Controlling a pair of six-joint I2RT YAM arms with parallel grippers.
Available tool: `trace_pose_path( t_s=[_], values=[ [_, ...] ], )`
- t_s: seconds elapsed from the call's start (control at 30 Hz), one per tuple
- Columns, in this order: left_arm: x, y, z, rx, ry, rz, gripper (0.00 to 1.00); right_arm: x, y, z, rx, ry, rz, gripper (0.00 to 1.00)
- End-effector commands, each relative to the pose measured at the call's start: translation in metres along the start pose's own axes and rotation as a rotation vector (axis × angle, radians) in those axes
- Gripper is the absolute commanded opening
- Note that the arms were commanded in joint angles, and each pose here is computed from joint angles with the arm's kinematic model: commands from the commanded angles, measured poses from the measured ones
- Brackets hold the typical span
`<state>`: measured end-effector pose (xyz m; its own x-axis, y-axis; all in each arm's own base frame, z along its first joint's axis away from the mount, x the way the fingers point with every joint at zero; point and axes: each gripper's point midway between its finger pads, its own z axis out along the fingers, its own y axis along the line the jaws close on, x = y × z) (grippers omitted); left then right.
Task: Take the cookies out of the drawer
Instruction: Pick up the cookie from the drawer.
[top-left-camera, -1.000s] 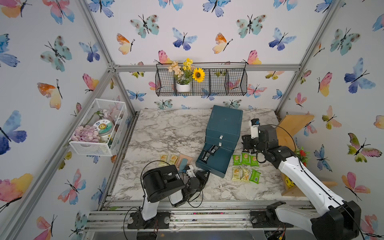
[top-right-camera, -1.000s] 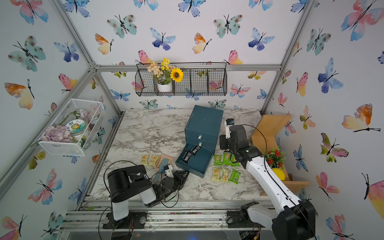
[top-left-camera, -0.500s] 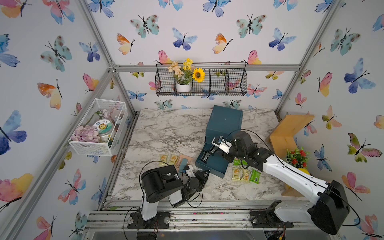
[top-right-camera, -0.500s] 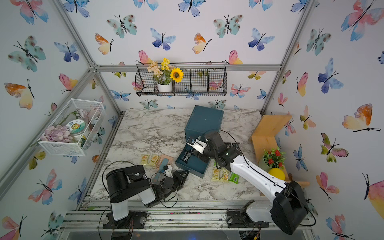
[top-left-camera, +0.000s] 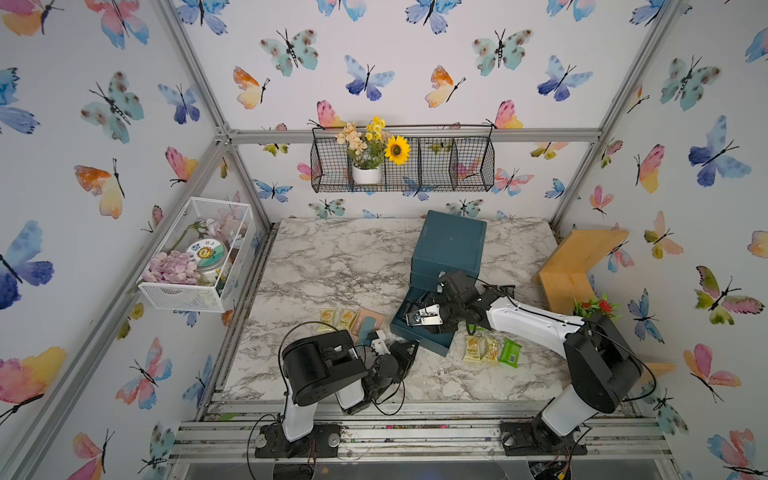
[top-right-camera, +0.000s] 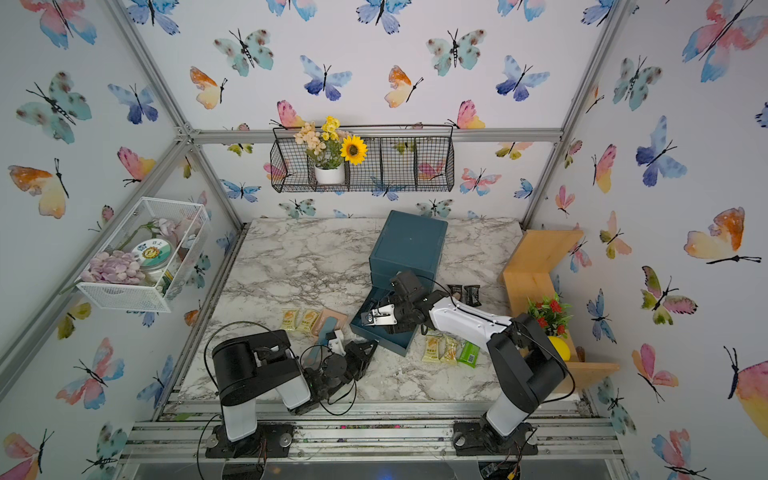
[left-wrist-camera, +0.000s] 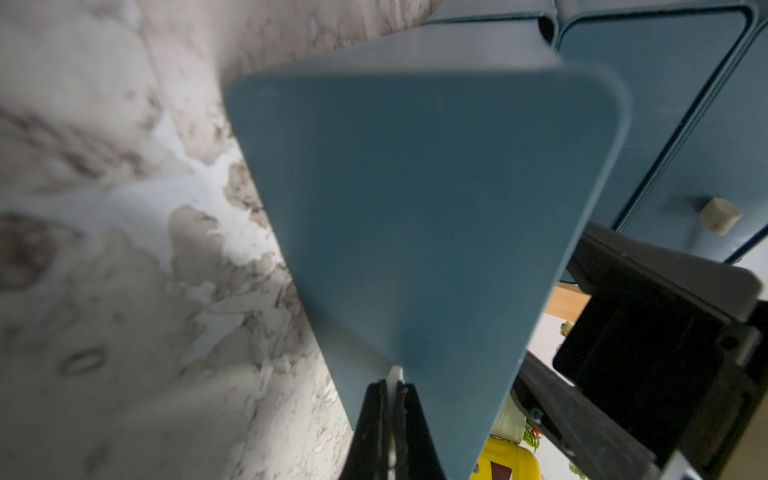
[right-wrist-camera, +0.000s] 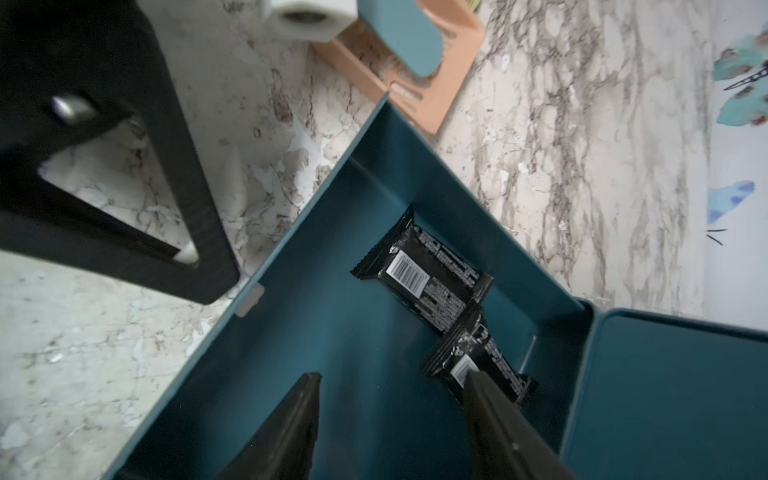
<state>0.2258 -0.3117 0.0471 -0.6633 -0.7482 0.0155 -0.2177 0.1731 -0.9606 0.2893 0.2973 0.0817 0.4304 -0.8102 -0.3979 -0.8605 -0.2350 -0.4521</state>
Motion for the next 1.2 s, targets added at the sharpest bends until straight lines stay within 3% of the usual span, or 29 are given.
trace_pose_path(
  t_s=[0.0,0.4,0.93,1.17],
  values=[
    [-0.009,0.008,-0.003,-0.024,-0.035,0.019,0.00,-0.008,-0.016,0.004,0.025,-0.009,-0.122,0.60],
    [-0.009,0.006,-0.004,-0.018,-0.037,0.024,0.00,-0.007,-0.015,0.046,-0.100,-0.026,-0.143,0.60],
    [-0.008,0.005,-0.003,-0.012,-0.034,0.020,0.00,0.003,-0.009,0.070,-0.182,0.012,-0.136,0.60],
    [-0.008,0.004,-0.002,-0.014,-0.036,0.022,0.00,0.015,0.008,0.073,-0.238,0.081,-0.089,0.57]
  ],
)
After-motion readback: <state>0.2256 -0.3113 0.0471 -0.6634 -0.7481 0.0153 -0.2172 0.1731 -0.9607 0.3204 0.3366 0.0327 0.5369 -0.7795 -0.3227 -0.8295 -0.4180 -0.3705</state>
